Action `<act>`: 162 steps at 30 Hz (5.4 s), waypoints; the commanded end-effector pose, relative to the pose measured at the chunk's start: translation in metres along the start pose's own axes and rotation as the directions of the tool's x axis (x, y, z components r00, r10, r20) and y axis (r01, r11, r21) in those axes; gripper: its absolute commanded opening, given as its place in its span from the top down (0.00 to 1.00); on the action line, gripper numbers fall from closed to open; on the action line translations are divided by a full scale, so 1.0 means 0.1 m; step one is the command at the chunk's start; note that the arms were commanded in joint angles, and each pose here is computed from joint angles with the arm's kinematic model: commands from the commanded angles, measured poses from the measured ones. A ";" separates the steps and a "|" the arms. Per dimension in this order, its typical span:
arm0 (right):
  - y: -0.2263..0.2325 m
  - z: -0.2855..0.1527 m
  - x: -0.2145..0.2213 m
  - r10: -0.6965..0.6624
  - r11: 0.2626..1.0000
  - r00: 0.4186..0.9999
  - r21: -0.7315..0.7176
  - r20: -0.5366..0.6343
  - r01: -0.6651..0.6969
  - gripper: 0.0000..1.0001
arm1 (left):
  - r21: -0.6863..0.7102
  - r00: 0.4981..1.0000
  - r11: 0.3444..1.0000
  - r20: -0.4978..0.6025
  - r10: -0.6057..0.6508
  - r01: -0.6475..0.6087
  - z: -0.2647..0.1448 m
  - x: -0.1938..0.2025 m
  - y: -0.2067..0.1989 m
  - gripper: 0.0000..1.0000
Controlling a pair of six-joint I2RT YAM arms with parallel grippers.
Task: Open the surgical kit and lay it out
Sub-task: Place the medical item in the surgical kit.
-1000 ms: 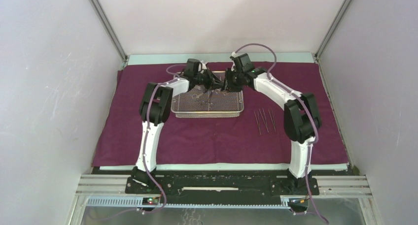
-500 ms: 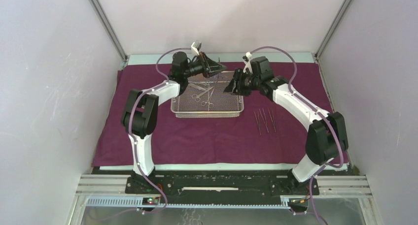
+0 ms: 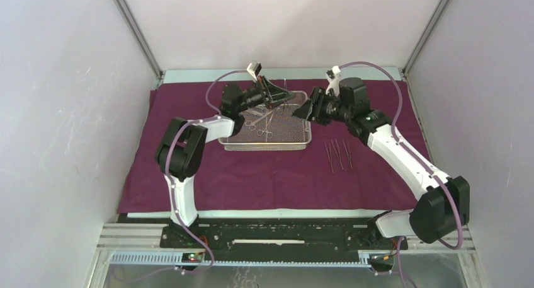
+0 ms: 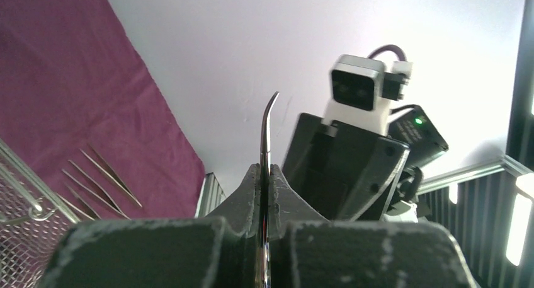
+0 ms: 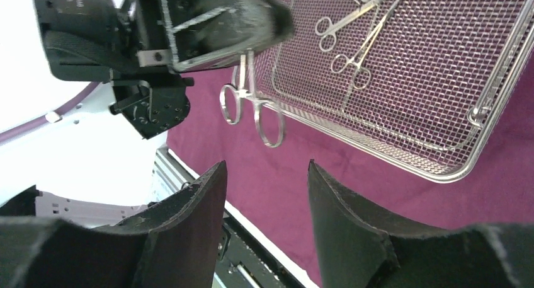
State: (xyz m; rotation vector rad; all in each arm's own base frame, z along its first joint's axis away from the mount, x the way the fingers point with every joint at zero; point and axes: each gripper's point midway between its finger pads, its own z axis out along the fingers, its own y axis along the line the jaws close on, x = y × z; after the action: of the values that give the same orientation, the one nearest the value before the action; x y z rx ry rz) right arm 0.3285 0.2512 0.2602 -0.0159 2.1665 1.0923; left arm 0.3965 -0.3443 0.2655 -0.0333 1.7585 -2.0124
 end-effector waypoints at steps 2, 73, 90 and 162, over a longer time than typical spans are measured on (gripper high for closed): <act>0.05 0.01 0.03 0.036 0.997 0.999 -0.071 -0.015 -0.037 0.43 | 0.125 0.997 0.989 0.013 0.074 -0.075 -0.03 0.09 -0.50 1.00; -1.87 -1.83 0.20 0.150 0.692 0.974 0.685 0.172 -0.227 1.00 | -0.694 0.986 0.705 -0.044 0.158 -0.144 -0.98 0.13 0.37 0.25; -2.68 -2.16 -0.37 -0.097 -0.219 0.981 0.965 -0.167 0.142 1.00 | -0.666 0.985 0.729 -0.058 0.160 -0.158 -1.00 0.25 0.17 0.26; -3.34 -1.43 -0.14 0.320 0.384 0.896 0.823 0.308 -0.419 0.00 | -0.650 0.977 0.742 0.000 0.212 -0.161 -1.06 0.02 -0.01 0.30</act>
State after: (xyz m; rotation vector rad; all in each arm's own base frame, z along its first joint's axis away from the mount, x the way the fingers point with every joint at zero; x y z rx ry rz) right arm 0.3334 -0.0868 0.0730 1.0106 2.5406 -0.2629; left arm 0.3519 -0.2520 0.2263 -0.1817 2.2863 -1.2054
